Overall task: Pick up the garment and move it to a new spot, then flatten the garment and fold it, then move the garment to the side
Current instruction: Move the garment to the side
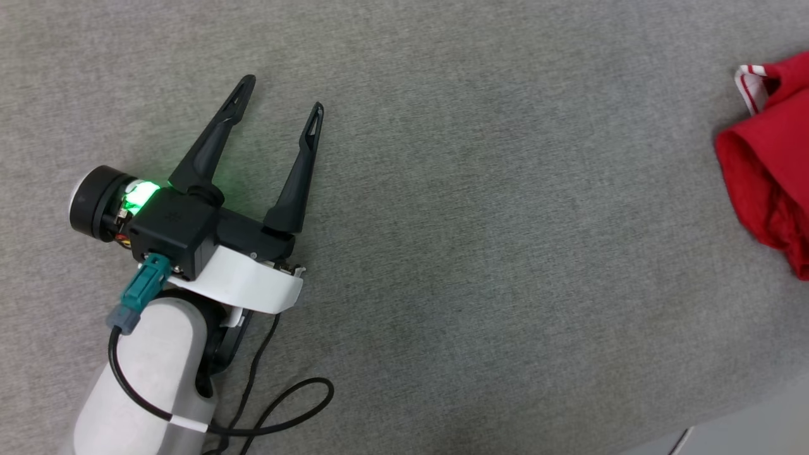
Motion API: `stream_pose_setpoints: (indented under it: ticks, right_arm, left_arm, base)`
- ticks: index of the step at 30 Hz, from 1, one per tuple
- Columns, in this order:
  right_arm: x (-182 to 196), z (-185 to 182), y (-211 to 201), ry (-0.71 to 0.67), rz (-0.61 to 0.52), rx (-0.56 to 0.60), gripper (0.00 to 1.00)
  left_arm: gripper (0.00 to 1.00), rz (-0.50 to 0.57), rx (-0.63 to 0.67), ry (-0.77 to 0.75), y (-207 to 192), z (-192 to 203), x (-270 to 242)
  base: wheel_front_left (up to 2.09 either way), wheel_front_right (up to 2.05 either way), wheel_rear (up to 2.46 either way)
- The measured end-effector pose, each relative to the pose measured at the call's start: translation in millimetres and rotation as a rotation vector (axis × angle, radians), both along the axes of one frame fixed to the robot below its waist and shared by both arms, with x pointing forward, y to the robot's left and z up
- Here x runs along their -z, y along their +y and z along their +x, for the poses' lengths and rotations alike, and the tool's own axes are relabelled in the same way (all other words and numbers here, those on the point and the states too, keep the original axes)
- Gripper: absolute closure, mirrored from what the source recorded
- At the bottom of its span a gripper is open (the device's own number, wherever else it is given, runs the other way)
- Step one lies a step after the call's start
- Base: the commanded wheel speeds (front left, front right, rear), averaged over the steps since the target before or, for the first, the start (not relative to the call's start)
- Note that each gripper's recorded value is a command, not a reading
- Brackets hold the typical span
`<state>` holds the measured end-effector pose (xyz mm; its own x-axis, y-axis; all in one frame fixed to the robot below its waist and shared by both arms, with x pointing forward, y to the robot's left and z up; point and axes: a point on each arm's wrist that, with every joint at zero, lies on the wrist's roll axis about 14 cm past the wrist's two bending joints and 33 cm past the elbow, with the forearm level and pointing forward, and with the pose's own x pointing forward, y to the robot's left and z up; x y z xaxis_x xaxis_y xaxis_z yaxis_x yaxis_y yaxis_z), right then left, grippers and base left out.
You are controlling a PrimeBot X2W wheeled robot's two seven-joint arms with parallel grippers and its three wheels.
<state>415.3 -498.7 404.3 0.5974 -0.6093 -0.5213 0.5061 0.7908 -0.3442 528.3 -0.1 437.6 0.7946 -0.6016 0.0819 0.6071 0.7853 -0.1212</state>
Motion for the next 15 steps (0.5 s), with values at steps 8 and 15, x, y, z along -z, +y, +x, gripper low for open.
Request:
stream_pose_setpoints:
  ticks: [8,15]
  right_arm:
    - [-13.9,1.2,-4.9,-0.057,-0.066,0.0,0.0]
    - [-35.0,-7.1,7.5,-0.197,-0.079,-0.024,0.0]
  left_arm:
    - [0.0,-0.007,-0.027,-0.01,6.6,-2.7,-7.2]
    - [0.0,-0.025,-0.083,-0.007,19.7,-16.4,-22.4]
  base:
    - [0.0,0.0,0.0]
    - [0.0,0.0,0.0]
